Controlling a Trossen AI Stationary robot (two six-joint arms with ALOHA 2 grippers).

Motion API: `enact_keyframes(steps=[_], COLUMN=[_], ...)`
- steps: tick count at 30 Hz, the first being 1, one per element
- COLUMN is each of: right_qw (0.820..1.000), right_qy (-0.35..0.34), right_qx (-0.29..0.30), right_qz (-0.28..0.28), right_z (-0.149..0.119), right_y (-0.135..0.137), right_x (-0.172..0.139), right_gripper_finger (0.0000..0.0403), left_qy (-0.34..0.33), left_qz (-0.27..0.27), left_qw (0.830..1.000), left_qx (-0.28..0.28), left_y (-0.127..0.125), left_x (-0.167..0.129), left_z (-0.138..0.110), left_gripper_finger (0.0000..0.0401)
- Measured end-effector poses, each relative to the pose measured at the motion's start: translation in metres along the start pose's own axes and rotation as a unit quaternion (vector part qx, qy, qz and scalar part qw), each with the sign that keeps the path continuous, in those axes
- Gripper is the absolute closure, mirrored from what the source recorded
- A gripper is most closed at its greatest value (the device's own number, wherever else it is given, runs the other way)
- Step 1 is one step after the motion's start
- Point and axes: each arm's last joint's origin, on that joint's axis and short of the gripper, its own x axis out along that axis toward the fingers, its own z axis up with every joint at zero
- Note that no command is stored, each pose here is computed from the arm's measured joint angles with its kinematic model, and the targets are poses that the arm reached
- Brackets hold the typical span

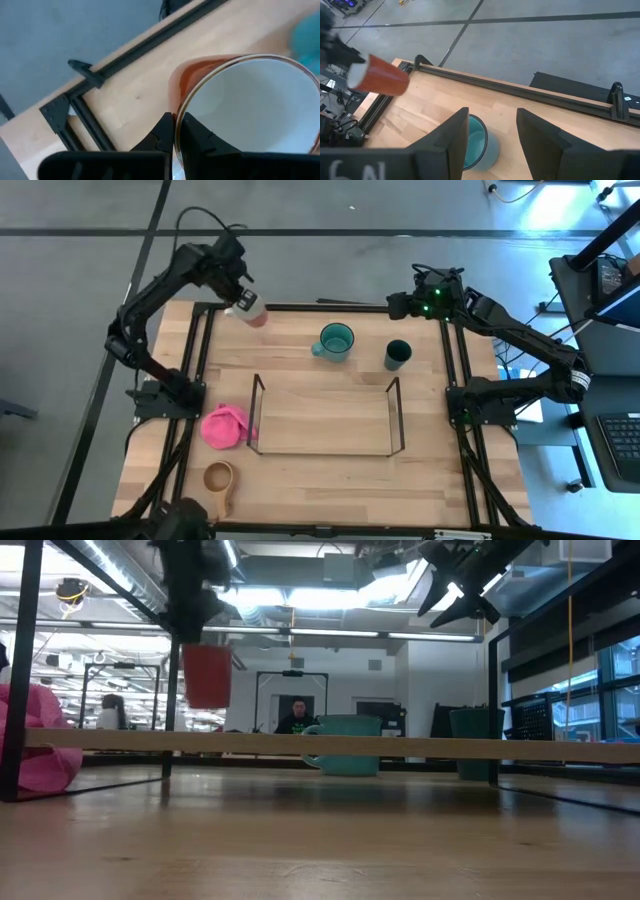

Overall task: Stack small to large cups/mugs on shelf
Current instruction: Put the orange mug on the shelf

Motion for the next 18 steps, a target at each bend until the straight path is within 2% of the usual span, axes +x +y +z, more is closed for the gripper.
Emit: enact_keyframes(steps=[7,18], right_qw=[1.0,1.0], right_qy=[0.0,0.0], right_qx=[-0.01,-0.026], right_qz=[0.0,0.0], right_z=[0.0,0.0], right_y=[0.0,0.0], right_x=[0.0,0.0], right_gripper_finger=[0.0235,0.0235], left_qy=[-0.019,-0.027], left_qz=[-0.034,-0.118], left_qw=[0.999,0.993], left_qx=[0.0,0.003], left_y=[-0.044,-0.13], left_x=[-0.034,-0.047], left_z=[0.003,-0.02], left_gripper_finger=[0.0393,0.0393])
